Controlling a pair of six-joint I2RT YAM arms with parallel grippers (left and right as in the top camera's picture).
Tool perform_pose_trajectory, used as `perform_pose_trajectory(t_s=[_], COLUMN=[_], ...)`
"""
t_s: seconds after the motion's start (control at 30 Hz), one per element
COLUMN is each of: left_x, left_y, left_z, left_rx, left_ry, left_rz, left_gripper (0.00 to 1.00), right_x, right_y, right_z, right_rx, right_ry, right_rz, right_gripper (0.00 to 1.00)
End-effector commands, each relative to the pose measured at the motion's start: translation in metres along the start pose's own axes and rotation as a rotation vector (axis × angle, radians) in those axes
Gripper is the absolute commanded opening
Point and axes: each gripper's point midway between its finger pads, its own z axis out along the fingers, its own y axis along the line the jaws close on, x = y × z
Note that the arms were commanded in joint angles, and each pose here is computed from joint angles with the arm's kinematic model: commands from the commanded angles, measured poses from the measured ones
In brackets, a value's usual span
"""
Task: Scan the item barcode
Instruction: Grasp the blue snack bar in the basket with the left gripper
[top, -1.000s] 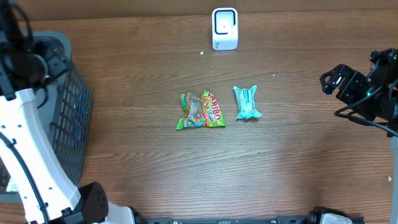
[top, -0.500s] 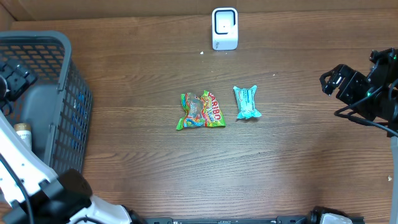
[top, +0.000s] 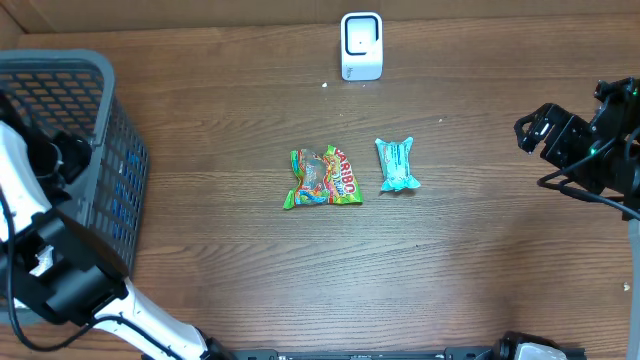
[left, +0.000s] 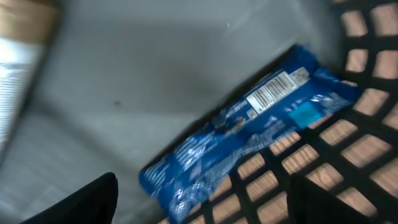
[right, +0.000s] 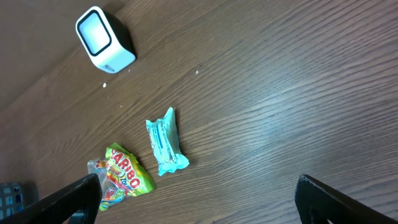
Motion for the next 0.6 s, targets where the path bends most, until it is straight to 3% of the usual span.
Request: perform_pose_trajectory(t_s=[0.0,0.43,0.57], left_x=[0.008,0.030,0.038], left_y=[-0.009,-0.005,-0.002], left_z=[0.019,0.086,0.101], left_rx=[0.050,0.051,0.050], left_ry=[0.035,0.059,0.064], left_rz=[0.054,0.109,0.108], left_gripper=[0.78,0.80,0.71], right_x=[-0.005,-0.005,-0.006], right_y=[0.007,0.007,0.007], right_z=[-0.005,-0.005,-0.005], right_rx=[-0.018,-0.018,-0.019], right_ry=[-0.021,-0.022,-0.023], right_rz=[-0.017,-0.017,-0.017], right_gripper=[1.00,1.00,1.00])
